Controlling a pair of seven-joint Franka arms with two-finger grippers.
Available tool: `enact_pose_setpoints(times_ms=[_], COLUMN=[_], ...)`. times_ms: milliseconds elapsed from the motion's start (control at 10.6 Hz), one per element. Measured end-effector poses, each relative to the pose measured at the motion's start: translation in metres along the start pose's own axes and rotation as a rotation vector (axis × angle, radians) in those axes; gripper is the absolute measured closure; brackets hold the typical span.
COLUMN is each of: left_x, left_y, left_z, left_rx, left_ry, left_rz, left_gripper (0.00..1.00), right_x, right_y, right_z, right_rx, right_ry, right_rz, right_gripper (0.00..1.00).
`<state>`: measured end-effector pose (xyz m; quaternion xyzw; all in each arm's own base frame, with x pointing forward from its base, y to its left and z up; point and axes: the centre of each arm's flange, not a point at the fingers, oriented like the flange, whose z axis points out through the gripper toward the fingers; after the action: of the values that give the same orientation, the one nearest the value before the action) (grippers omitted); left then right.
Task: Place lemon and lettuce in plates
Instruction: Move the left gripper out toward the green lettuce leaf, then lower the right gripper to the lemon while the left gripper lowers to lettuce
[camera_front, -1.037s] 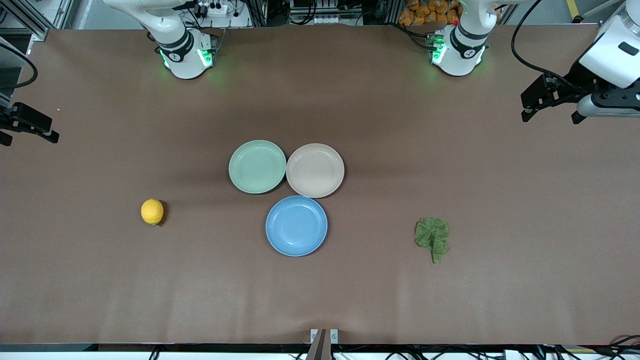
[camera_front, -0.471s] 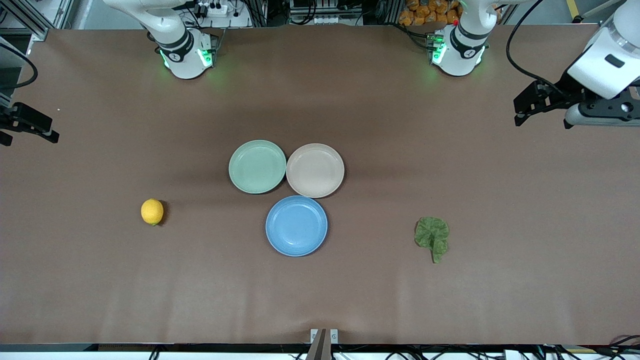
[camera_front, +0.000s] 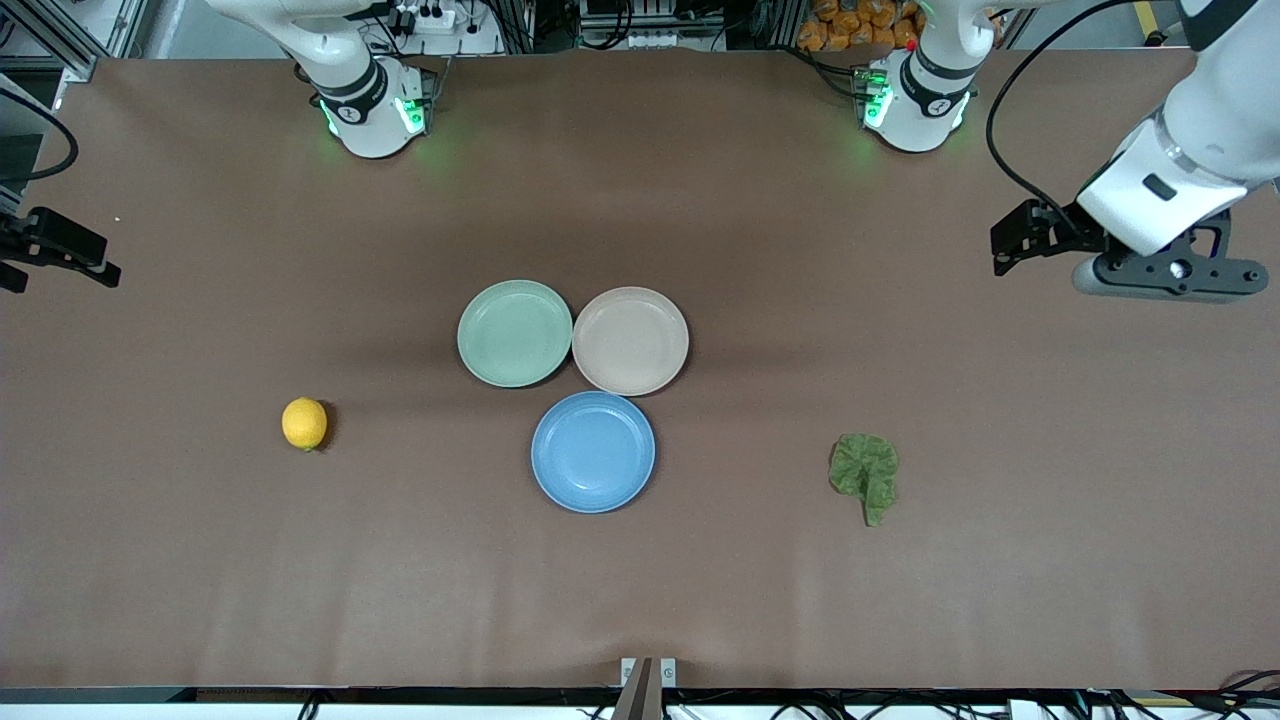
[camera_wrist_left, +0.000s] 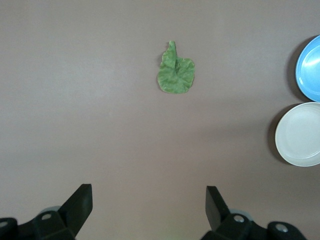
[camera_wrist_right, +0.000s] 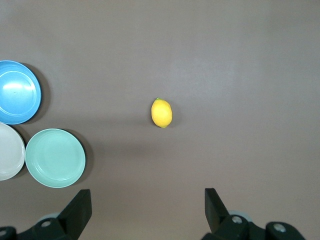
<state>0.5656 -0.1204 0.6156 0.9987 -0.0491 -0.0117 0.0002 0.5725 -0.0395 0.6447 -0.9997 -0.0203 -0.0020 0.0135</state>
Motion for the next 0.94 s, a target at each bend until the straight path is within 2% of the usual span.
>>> enact_pose_setpoints(times_ms=[565,942], left_x=[0.029,0.065], left_y=[0.001,0.001], left_z=[0.033,0.067], left_rx=[-0.018,-0.046], left_ry=[-0.041,0.025], left_rz=[0.005,-0.015], left_gripper=[0.0,0.0], right_x=[0.008,0.016], right_y=[0.007,0.0], right_z=[0.04,0.08], right_rx=[0.002,0.003], right_ry=[-0.028,-0.04], right_rz=[0.011,-0.002], right_gripper=[0.0,0.0])
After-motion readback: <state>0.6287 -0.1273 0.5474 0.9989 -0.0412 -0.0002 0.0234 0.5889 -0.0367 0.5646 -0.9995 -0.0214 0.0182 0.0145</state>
